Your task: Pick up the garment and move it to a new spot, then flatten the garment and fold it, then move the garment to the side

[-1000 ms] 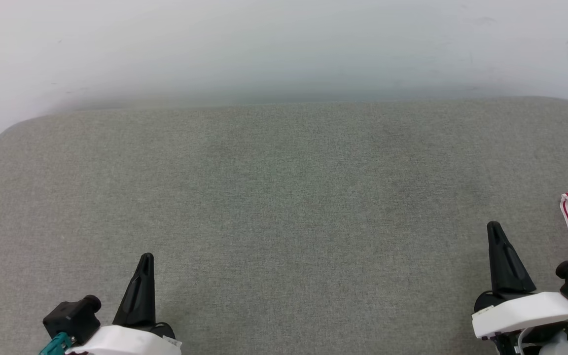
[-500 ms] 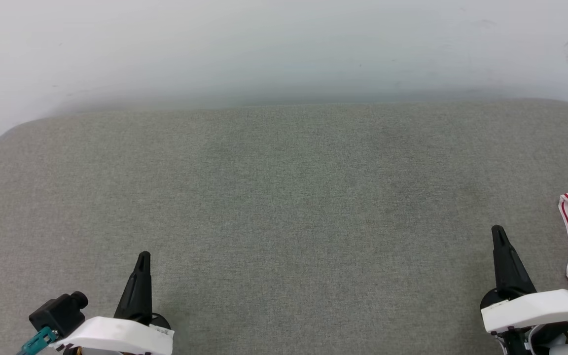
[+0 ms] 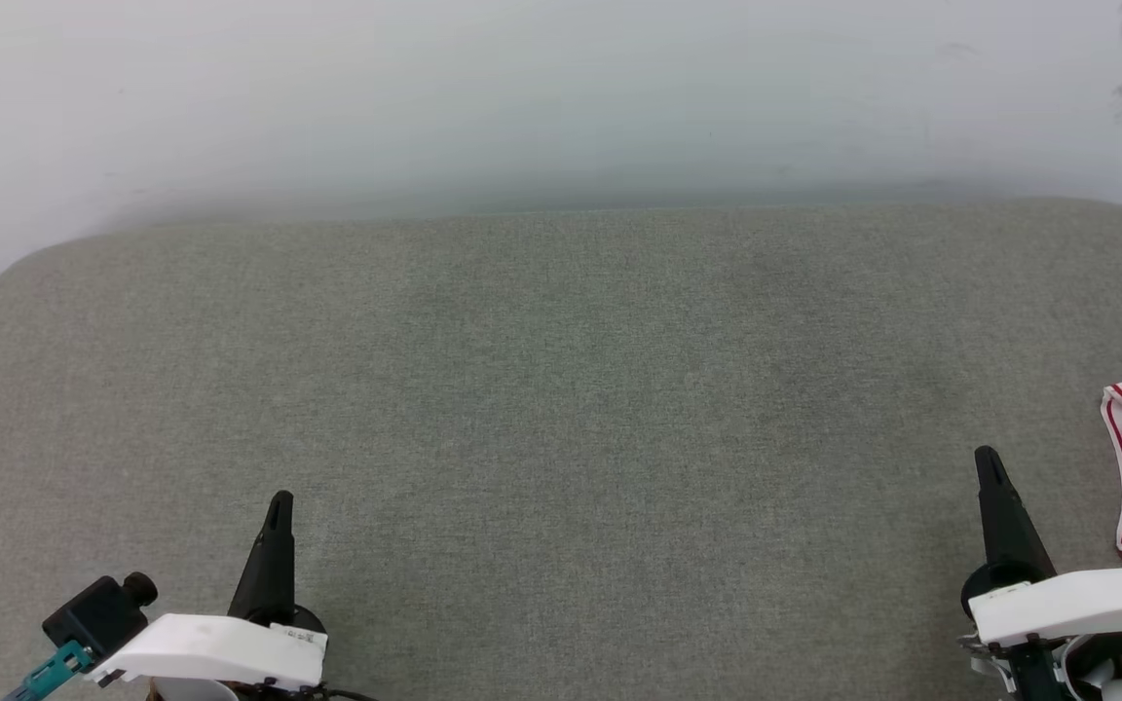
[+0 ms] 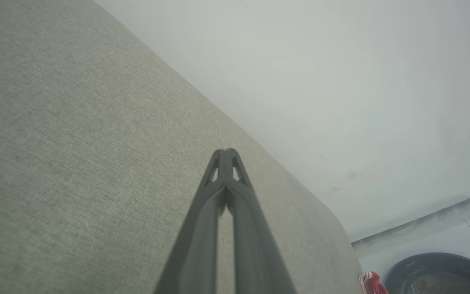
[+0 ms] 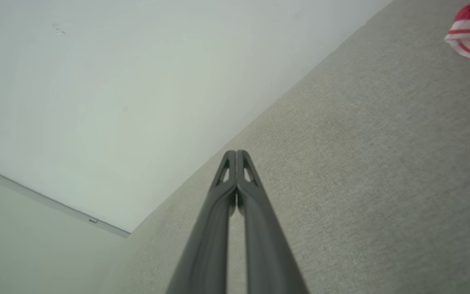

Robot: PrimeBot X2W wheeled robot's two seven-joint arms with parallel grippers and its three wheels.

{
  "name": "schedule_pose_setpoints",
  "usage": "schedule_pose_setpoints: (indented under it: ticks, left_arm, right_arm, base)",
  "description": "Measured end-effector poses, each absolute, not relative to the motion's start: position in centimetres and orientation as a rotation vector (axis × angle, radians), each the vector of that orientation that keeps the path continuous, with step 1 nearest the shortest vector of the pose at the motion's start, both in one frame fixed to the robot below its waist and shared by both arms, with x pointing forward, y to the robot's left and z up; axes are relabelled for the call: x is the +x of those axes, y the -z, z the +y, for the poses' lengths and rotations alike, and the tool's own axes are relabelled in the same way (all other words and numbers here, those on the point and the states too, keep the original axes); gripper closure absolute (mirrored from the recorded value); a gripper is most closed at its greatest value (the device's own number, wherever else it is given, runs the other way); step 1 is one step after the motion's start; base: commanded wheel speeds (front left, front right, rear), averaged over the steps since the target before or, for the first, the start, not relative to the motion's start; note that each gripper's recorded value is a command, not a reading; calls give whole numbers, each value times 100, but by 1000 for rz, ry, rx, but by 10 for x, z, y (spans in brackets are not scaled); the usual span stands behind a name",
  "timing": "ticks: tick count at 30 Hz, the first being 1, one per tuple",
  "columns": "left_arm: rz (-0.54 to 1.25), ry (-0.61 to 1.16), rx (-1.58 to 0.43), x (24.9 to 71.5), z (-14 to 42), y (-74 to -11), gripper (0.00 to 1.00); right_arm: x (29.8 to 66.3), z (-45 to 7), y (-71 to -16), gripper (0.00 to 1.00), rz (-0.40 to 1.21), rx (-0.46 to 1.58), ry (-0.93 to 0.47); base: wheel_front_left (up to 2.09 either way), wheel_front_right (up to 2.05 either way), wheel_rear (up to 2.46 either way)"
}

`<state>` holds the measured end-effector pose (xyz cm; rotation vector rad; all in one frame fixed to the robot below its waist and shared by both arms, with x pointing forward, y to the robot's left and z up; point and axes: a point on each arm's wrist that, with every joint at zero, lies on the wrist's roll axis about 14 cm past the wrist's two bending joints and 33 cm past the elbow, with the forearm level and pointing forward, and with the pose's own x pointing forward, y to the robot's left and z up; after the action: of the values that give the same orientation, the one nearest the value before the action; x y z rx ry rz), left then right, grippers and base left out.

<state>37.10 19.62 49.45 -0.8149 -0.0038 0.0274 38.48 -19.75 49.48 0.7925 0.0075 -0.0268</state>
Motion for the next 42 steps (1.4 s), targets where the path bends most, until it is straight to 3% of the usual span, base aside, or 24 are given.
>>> schedule_pose_setpoints:
  ticks: [42]
  left_arm:
    - [20,-43,-1251,380,201,-495,100]
  right_arm:
    - [387,-200,-495,100,26,1243,42]
  base:
    - [0,0,0]
